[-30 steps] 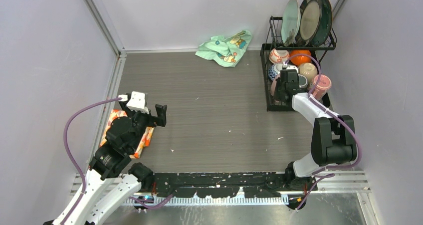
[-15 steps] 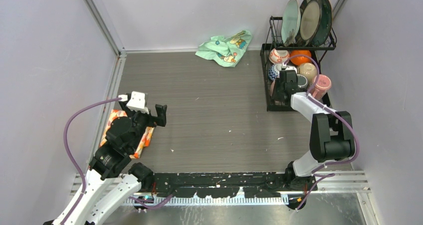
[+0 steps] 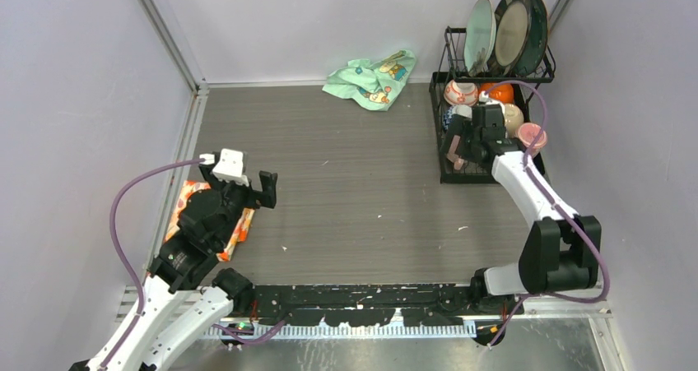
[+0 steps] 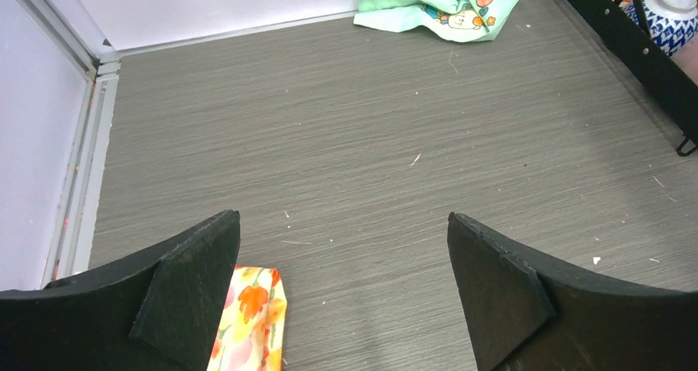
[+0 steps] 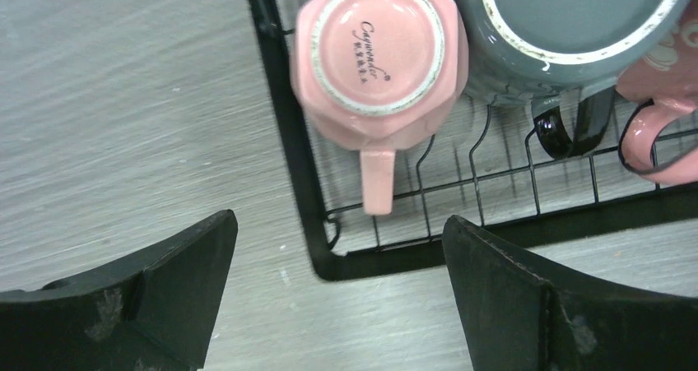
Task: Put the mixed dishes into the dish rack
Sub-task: Place the cup on the dish rack, then reset both arms
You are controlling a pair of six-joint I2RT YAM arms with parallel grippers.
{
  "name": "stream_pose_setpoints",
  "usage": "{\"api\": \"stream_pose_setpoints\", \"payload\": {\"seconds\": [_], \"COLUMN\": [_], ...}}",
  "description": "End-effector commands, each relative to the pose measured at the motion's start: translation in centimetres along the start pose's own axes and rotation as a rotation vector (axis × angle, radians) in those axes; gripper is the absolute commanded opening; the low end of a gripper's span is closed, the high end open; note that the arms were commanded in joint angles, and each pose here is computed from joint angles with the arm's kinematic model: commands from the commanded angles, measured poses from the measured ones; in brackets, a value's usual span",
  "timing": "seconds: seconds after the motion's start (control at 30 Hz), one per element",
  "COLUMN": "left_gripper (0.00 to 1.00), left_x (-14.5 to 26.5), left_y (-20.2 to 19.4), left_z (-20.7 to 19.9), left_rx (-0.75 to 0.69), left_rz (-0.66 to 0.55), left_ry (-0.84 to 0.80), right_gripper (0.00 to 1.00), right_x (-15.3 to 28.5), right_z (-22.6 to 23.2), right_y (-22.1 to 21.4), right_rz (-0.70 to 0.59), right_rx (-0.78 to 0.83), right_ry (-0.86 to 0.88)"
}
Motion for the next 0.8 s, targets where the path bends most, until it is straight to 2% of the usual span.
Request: {"api": "stream_pose_setpoints", "payload": {"seconds": [0.0,0.23,0.37,0.6,0.77], "left_gripper": [0.98,1.00,1.00,1.00,1.00], "left_x": [-0.2,-0.1,-0.1,0.7,1.3], "left_y": [0.8,1.2,1.6,4.1,4.4], "left_z": [-0.3,-1.8,-2.4,-3.2,-3.7], "left_rx": [0.027,0.046,0.078,0.193,0.219], "left_rz": [-0.025,0.097,0.182,0.180,0.112], "left_ry": [-0.024,-0.165,-0.219,-0.309,-0.375], "right_gripper": [1.00,1.00,1.00,1.00,1.00], "right_x": [5.5,13.2,17.0,20.4,22.9], "right_z": [1.9,4.7,4.4,2.0,1.7], "right_y": [2.2,1.3,0.4,-2.1,-4.2], "right_rz": [0.003,0.053,0.047,-0.003,0.023], "right_rx": [-0.119,-0.155,-0.144,-0.132,-0.099], "right_ry": [0.084,0.399,0.482,0.559,0.729]}}
Point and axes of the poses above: each gripper's point midway between its finger pads, its own x axis back along the fingers, its own z axis along the line the jaws close on, y = z × x, the point moved 7 cm from there along x, back along the fingers, and after that the axes turned 15 degrees about -x, right-handed, at the moved point
